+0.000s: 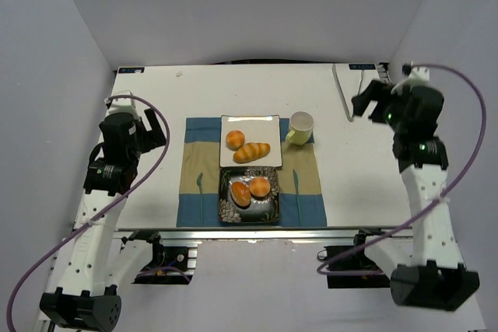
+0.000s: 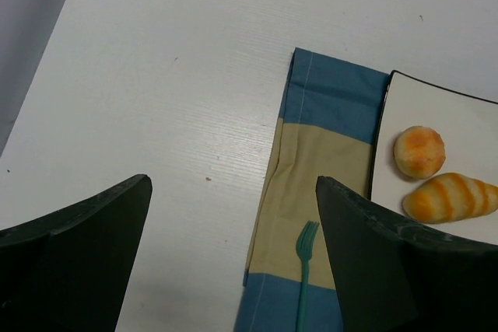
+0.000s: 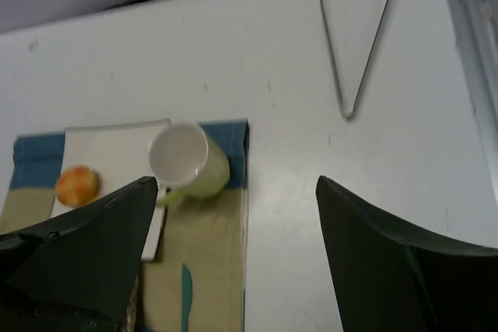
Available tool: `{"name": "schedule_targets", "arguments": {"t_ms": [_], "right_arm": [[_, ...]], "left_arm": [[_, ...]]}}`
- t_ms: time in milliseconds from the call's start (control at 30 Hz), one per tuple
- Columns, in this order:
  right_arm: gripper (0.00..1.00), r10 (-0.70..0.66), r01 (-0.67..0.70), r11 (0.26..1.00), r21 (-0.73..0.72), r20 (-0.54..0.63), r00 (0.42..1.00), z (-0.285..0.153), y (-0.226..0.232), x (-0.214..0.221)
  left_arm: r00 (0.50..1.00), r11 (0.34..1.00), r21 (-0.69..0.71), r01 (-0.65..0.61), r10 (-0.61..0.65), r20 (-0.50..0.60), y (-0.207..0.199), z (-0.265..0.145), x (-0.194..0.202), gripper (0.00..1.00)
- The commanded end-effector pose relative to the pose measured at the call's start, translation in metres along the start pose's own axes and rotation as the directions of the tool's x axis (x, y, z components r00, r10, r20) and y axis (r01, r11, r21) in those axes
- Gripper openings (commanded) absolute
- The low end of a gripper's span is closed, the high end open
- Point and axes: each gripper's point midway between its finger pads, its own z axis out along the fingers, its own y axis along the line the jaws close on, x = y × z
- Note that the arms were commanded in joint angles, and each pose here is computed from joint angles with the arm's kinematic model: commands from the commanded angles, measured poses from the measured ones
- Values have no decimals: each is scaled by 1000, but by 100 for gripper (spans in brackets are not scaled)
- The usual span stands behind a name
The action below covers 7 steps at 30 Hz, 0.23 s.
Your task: Place the bread
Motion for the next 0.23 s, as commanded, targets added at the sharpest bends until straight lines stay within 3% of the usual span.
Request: {"name": "schedule_targets", "arguments": {"t_ms": [0,200], "right_arm": [[89,43,-41,999,12,-200,979,-8,-11,90],[90,48,-42,998,40,-180,982,-30,-15,106]], "left_arm": [[999,1000,-16,24,-24,-33,6,-7,15,98],[995,995,8,96,-97,18,5,-14,18,98]]}}
